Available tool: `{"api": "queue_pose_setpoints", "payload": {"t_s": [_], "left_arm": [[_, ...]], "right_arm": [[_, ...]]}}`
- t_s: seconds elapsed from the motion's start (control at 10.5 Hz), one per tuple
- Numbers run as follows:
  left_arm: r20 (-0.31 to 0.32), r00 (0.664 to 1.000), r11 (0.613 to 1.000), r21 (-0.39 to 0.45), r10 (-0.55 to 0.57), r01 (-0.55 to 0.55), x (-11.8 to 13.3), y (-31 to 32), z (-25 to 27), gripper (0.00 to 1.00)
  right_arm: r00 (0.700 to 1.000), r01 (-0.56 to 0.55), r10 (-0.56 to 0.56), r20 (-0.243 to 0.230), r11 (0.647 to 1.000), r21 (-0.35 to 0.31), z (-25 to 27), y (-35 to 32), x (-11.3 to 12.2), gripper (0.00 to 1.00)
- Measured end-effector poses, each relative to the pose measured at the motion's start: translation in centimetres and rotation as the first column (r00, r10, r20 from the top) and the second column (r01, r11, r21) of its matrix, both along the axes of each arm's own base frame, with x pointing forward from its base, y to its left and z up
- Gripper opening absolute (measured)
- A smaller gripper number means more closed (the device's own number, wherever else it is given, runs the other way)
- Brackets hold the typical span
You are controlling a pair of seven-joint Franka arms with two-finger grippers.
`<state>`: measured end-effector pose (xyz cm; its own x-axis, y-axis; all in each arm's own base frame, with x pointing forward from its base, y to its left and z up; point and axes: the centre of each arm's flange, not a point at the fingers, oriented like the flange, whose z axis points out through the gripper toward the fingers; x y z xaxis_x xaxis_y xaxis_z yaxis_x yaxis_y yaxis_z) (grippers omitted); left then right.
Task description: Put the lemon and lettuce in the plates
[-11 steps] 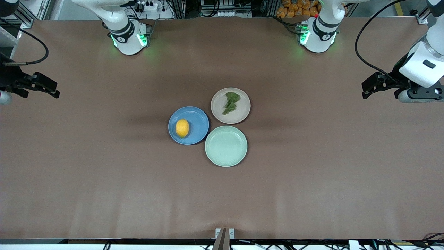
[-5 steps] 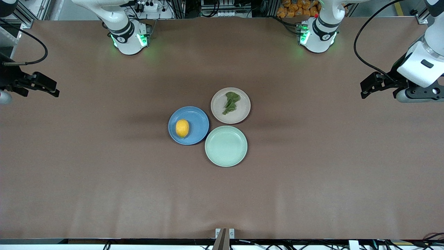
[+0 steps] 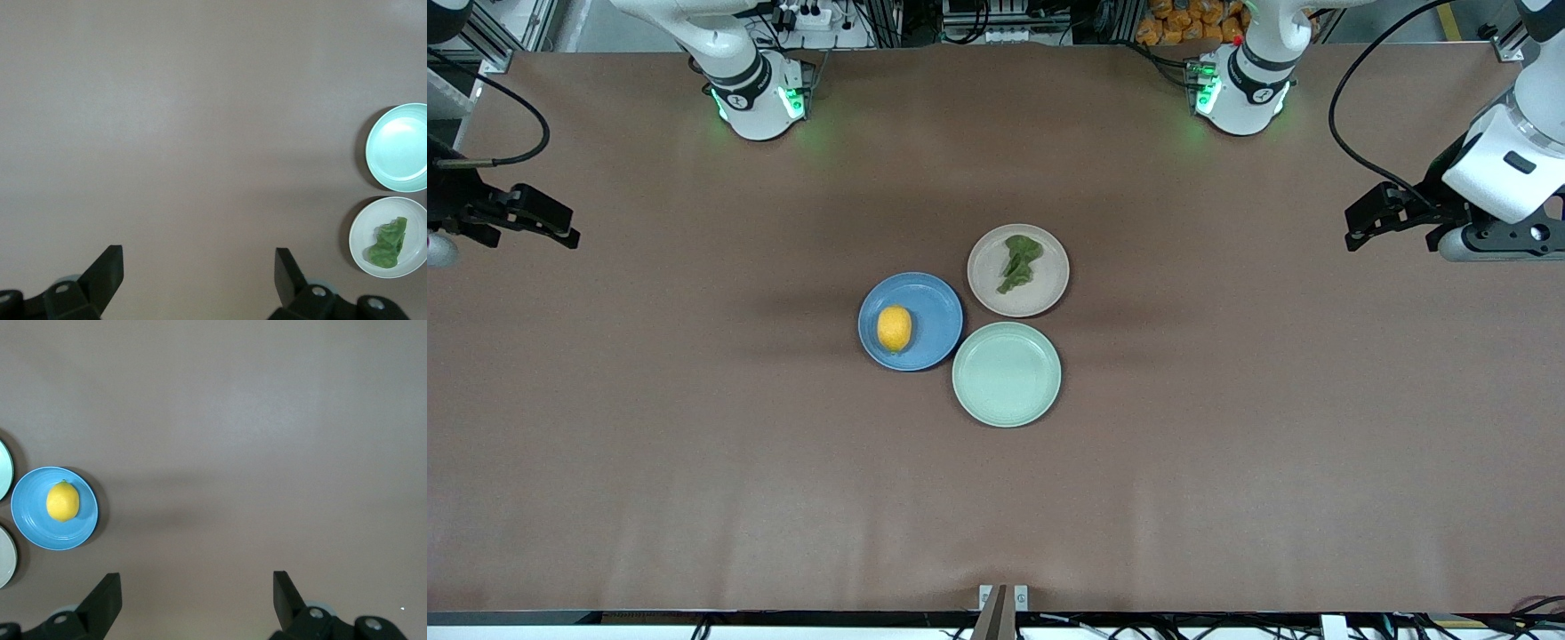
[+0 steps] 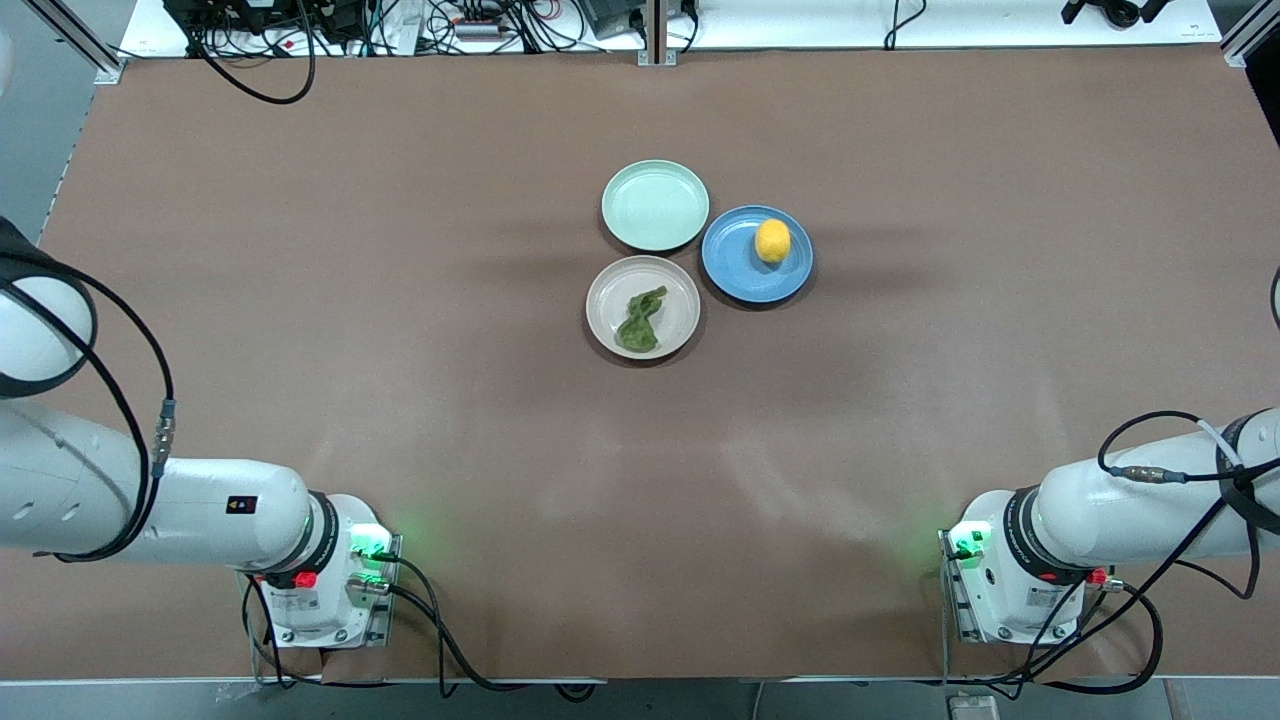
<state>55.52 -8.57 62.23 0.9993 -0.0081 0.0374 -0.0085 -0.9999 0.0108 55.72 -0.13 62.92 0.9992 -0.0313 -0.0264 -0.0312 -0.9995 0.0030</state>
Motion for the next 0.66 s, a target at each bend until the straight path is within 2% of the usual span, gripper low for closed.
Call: {"api": "queue_pose_setpoints", "payload": {"t_s": [0.66], "left_arm": [[0.0,1.0,1.0,0.0,-0.004,0.004,-0.03,-0.21,0.0,1.0]], "right_arm": [[1.0,0.001,-0.001,0.0,1.0,0.0,0.0,-0.01,0.0,1.0]]}}
